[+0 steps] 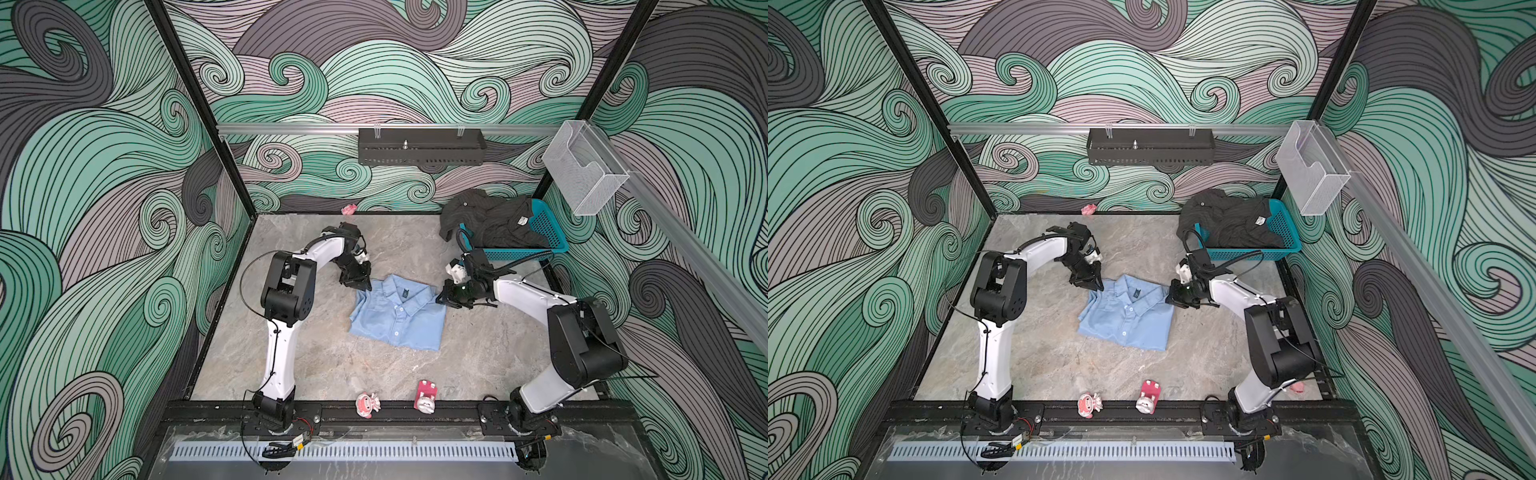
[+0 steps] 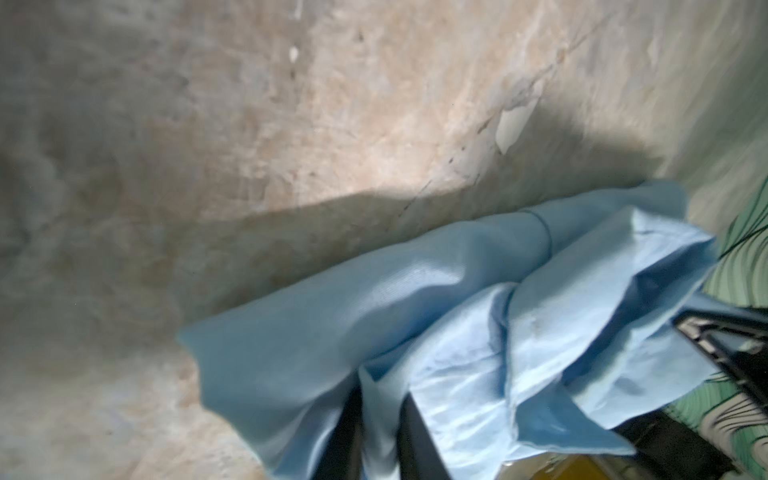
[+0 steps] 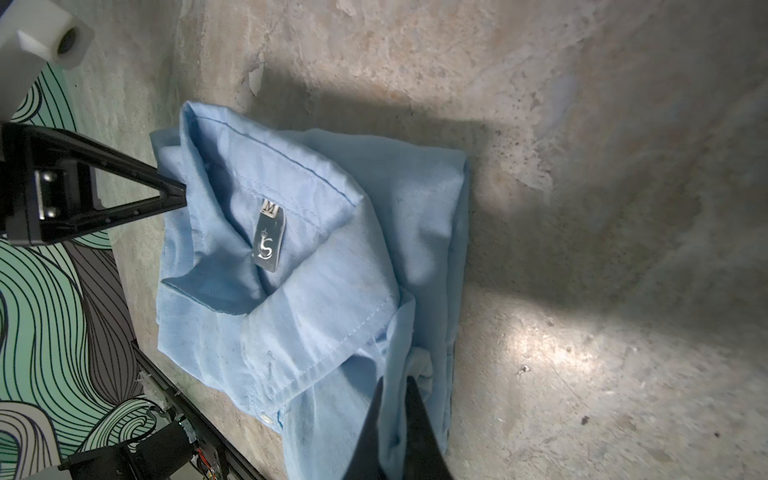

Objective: Fold and stack the long sleeve shirts

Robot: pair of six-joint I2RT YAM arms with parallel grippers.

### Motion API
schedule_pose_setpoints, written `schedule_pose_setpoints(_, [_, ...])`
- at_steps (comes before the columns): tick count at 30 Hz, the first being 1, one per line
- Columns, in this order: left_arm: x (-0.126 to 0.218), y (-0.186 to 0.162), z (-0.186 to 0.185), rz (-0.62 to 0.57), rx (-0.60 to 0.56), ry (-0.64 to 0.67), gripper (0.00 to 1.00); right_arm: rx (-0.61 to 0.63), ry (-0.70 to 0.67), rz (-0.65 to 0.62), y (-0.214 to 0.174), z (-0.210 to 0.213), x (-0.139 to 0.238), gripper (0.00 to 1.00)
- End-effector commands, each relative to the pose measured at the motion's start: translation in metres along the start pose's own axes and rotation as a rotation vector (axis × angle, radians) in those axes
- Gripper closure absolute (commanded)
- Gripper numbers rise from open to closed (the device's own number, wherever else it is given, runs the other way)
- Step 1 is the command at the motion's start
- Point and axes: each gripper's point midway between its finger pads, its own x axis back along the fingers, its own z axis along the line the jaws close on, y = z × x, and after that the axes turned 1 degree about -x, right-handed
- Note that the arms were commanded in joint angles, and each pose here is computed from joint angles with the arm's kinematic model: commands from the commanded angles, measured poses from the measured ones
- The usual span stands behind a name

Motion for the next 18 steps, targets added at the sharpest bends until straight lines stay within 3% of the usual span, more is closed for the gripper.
schedule_pose_setpoints(1, [0.029,0.007,-0.018,-0.068,-0.067,-0.022,1.00,0.031,0.025,-0.023,0.012,0.011,0.007,0.97])
schedule_pose_setpoints(9, [0.082,-0.013,-0.030,-0.208,-0.107,-0.068,1.00,0.115,0.037,-0.085,0.032,0.029,0.023,1.00])
schedule_pose_setpoints(18, [0.077,-0.019,0.030,-0.279,0.058,-0.050,1.00,0.154,-0.010,-0.119,0.062,0.032,0.003,1.00])
